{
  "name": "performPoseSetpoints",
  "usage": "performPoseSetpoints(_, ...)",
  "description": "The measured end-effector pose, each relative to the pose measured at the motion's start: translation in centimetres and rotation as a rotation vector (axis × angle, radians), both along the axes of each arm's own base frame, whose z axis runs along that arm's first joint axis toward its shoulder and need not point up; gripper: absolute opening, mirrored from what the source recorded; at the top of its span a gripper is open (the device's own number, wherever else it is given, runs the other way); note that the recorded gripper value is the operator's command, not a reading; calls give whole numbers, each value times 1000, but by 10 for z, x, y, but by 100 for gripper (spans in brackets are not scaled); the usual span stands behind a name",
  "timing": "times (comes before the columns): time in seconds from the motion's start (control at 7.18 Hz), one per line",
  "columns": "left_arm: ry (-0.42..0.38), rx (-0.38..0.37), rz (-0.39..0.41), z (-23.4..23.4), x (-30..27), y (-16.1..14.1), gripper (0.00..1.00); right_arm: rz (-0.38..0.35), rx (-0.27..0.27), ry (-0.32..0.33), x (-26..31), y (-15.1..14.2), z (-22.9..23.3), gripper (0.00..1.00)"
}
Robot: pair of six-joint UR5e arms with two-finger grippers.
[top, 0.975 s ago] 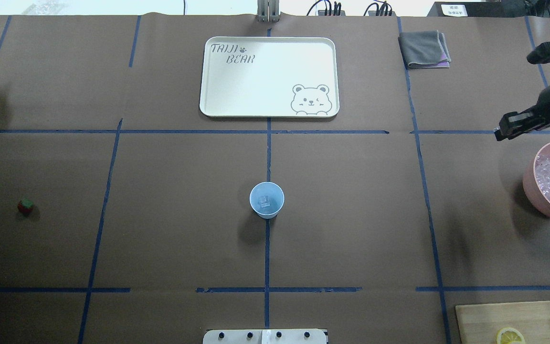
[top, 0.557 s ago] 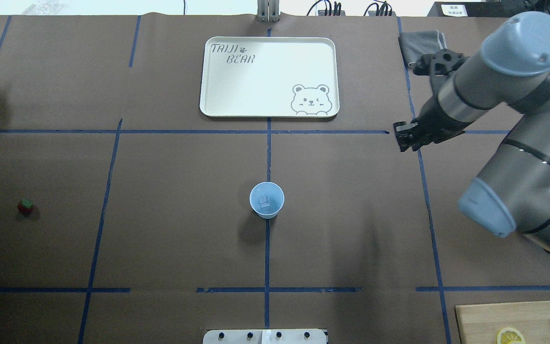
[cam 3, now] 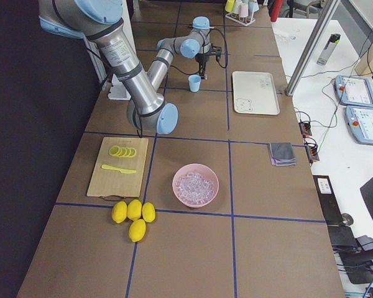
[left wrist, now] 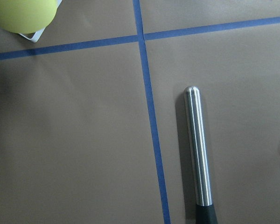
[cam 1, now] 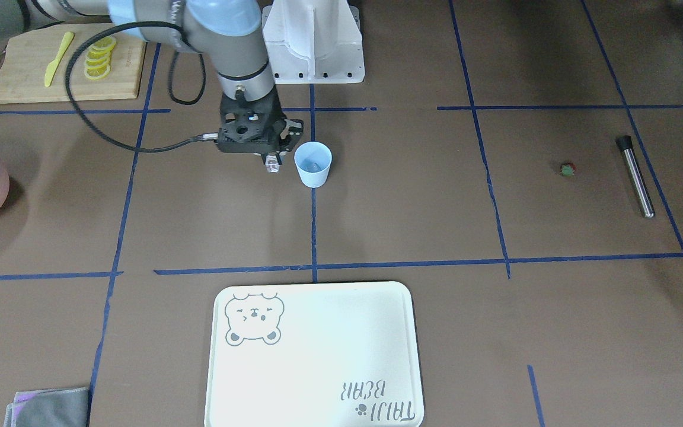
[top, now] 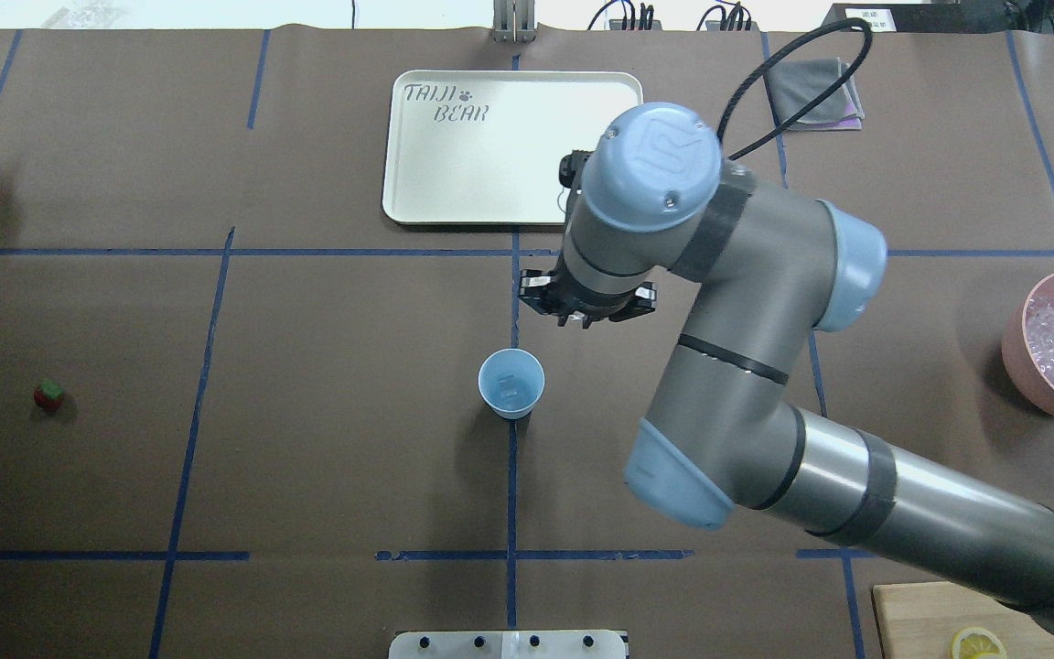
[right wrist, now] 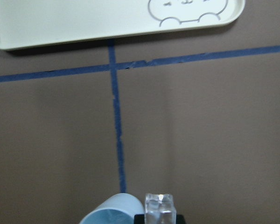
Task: Mash ice and strawberries in cup
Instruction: 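Lift the ice cube and carry it over the light-blue cup, then open the right gripper to drop the ice cube into the cup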
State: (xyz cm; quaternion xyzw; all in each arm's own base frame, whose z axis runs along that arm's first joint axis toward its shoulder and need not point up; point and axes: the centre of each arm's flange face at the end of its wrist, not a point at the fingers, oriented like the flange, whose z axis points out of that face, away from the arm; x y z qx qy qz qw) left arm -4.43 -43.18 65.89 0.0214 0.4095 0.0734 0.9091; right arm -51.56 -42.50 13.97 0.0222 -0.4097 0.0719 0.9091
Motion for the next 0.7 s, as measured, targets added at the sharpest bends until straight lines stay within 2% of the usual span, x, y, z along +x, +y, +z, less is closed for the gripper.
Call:
performPoseSetpoints(0.42,0,-1,8,1,4,-1,100,19,-22,20,-51,29,-16,5)
performPoseSetpoints(0.56,0,0,9,0,4,-2,100,15,-26,32,-58,33,-11,11)
performPoseSetpoints(0.7,0,1,10,0,4,-2,100,12,-29,42,-62,35,-7,48)
